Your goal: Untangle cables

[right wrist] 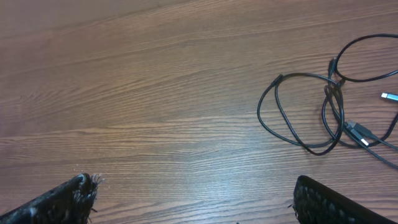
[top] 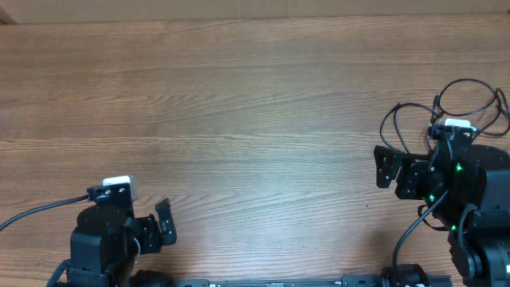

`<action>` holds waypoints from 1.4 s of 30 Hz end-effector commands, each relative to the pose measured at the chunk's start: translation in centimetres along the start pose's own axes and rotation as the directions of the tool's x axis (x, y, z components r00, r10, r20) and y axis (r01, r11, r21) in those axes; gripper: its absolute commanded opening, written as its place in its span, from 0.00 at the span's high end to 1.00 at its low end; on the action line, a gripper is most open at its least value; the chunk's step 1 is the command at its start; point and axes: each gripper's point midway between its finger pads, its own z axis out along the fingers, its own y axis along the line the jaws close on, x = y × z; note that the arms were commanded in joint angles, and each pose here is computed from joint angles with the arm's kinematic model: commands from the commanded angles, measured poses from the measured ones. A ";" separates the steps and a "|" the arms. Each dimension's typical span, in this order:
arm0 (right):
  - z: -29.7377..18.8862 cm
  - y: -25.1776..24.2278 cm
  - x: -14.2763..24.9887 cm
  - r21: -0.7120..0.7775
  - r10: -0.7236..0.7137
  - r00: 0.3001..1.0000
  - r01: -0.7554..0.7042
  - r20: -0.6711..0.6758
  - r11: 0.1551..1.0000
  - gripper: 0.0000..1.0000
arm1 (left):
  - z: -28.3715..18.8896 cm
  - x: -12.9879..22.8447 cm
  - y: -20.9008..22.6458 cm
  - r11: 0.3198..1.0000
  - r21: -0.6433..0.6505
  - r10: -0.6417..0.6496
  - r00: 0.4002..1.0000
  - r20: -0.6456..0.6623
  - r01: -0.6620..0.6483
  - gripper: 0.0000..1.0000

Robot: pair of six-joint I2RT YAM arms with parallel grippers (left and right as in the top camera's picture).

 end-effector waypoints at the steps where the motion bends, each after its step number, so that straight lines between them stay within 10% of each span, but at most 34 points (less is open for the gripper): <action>1: -0.1 -0.4 0.4 0.018 0.001 1.000 -0.001 0.002 1.000 0.00 | 0.0 0.2 0.1 1.000 -0.005 -0.013 1.000 0.003 0.013 0.00; 15: -3.2 -0.5 -2.7 -0.006 -0.055 0.863 0.067 0.502 0.998 0.00 | 0.0 0.2 0.1 1.000 -0.004 -0.013 1.000 0.003 0.013 0.00; 29: -3.9 -0.5 -1.5 -0.083 0.027 0.356 0.142 0.934 0.986 0.00 | 0.0 0.2 0.1 1.000 -0.005 -0.013 1.000 0.003 0.013 0.01; 33: -1.2 -1.0 -0.1 -0.081 0.021 0.389 0.137 0.921 0.987 0.00 | 0.0 0.2 0.1 1.000 -0.005 -0.013 1.000 0.003 0.013 0.00; 42: 6.5 -2.0 4.9 -0.065 -0.029 0.693 0.109 0.720 0.992 0.00 | 0.0 0.2 0.1 1.000 -0.005 -0.013 1.000 0.003 0.013 0.01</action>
